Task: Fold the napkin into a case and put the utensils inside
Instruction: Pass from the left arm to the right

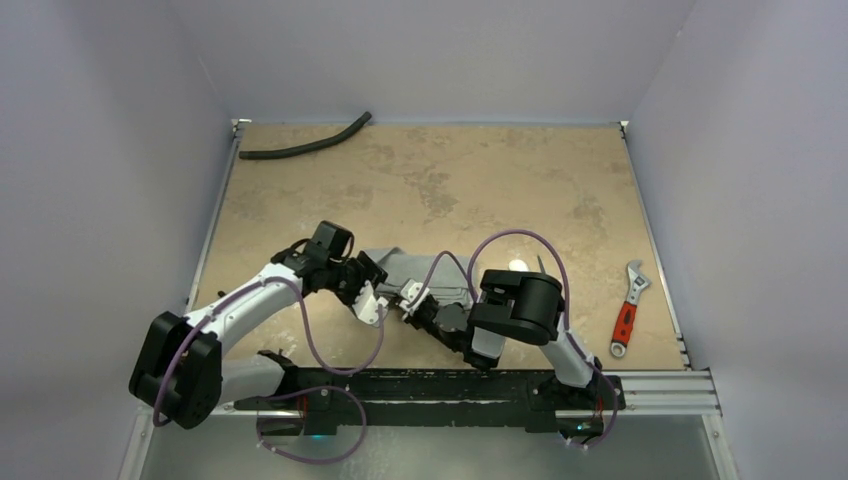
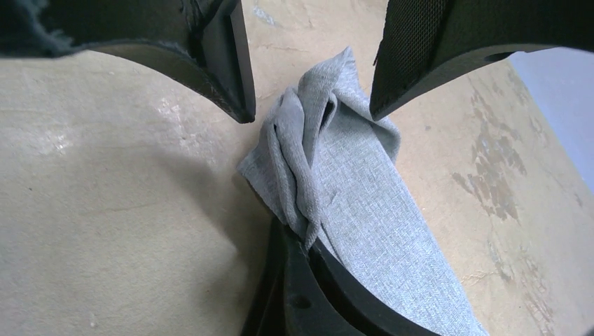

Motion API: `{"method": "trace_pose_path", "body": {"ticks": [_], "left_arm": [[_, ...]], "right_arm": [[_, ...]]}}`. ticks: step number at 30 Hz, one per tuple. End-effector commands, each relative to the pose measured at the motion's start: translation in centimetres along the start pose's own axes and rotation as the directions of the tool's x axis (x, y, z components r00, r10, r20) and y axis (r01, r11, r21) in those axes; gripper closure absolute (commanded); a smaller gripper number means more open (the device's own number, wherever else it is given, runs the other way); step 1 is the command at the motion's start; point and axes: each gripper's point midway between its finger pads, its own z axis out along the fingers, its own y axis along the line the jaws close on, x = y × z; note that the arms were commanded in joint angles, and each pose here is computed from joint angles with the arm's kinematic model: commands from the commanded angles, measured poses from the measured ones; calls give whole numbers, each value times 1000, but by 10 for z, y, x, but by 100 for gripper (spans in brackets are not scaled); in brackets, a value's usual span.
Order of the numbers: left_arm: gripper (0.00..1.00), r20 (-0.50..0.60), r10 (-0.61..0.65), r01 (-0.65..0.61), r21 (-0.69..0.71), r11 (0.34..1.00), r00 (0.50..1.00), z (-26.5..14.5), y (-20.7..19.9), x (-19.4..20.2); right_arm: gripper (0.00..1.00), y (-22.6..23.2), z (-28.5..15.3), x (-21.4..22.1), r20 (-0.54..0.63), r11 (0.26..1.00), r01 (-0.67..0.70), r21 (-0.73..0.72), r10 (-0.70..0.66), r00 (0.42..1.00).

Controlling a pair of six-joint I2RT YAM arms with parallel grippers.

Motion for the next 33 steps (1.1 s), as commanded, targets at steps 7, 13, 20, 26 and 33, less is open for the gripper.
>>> {"method": "trace_pose_path", "body": {"ticks": [7,13,20,26,33], "left_arm": [[33,-67,198,-205,-125,971,978,4,-1,10],[29,-88,289,-302,-216,929,953,14,5,12],[26,-111,340,-357,-267,895,934,20,15,15],[23,-86,332,-341,-323,883,939,23,24,11],[23,-15,279,-268,-332,905,960,15,25,-3]], "right_arm": [[100,4,-4,-62,219,987,-150,-63,160,962],[100,5,-2,-60,212,985,-158,-72,170,962],[100,5,-1,-60,212,983,-163,-79,177,961],[100,4,-1,-61,213,983,-164,-87,179,961],[100,4,-1,-58,206,982,-165,-89,181,962]]}}
